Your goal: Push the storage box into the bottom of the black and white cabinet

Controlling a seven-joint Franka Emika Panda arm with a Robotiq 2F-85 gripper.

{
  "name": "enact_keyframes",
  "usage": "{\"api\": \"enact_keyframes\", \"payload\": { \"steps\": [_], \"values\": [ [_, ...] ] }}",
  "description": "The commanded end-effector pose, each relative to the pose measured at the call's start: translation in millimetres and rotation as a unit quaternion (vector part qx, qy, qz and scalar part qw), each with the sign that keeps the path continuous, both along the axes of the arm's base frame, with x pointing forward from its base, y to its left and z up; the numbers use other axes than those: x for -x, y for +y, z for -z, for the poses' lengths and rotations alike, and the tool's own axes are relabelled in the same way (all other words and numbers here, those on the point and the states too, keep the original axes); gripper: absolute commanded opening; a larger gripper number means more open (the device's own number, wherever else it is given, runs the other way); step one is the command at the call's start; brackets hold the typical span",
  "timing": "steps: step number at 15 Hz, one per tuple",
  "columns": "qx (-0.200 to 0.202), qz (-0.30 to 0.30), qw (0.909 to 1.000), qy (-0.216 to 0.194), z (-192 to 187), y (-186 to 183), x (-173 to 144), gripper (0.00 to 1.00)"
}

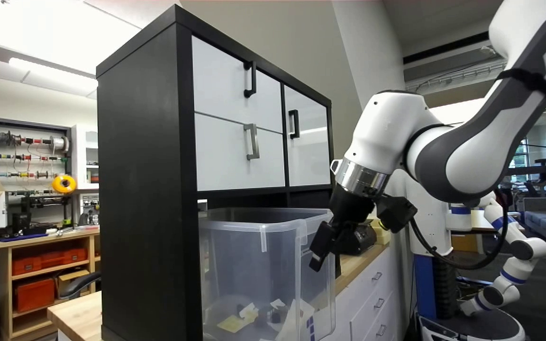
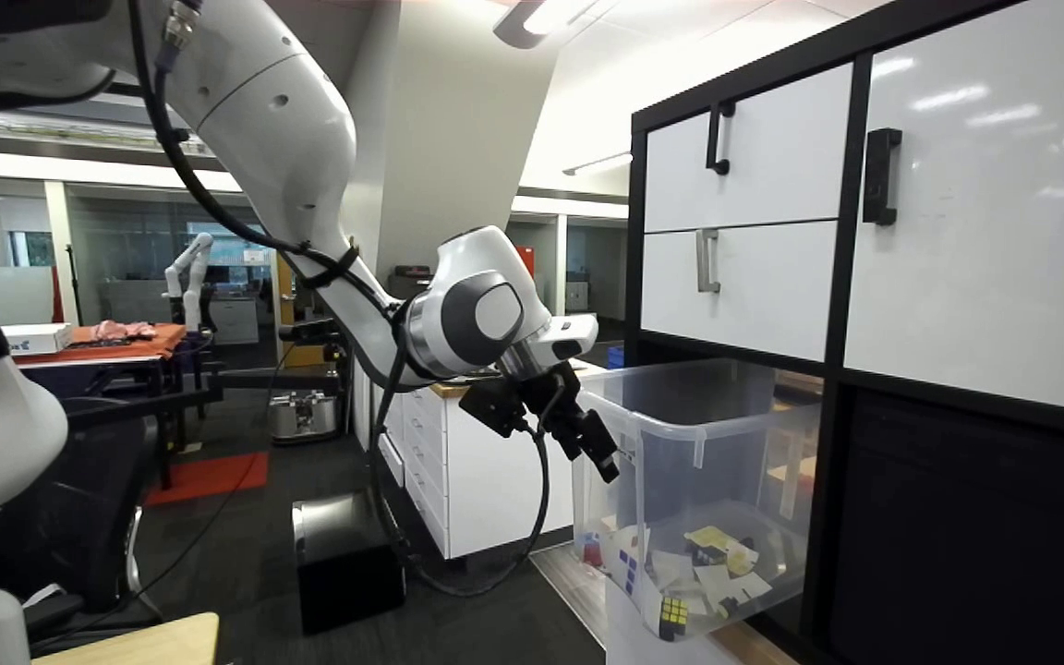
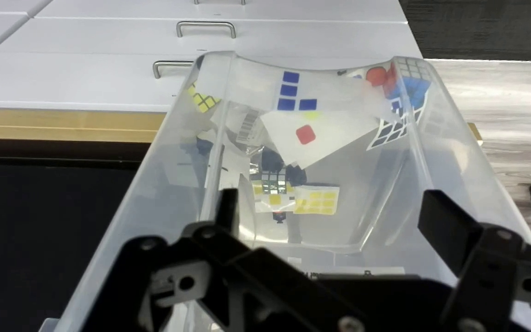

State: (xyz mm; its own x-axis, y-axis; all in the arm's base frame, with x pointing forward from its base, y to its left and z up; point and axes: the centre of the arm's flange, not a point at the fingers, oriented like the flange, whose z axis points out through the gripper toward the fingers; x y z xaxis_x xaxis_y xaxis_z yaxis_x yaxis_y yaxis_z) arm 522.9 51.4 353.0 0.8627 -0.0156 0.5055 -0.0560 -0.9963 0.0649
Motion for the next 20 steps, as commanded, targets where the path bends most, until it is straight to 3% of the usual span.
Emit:
{"api": "enact_keyframes", "payload": {
  "steps": [1,20],
  "values": [
    [-0.001,0.015,0.9999,-0.009,14.2,6.0,-34.4,1.0],
    [0.038,0.023,0.9984,-0.034,26.5,22.5,-134.1,1.0]
  ]
}}
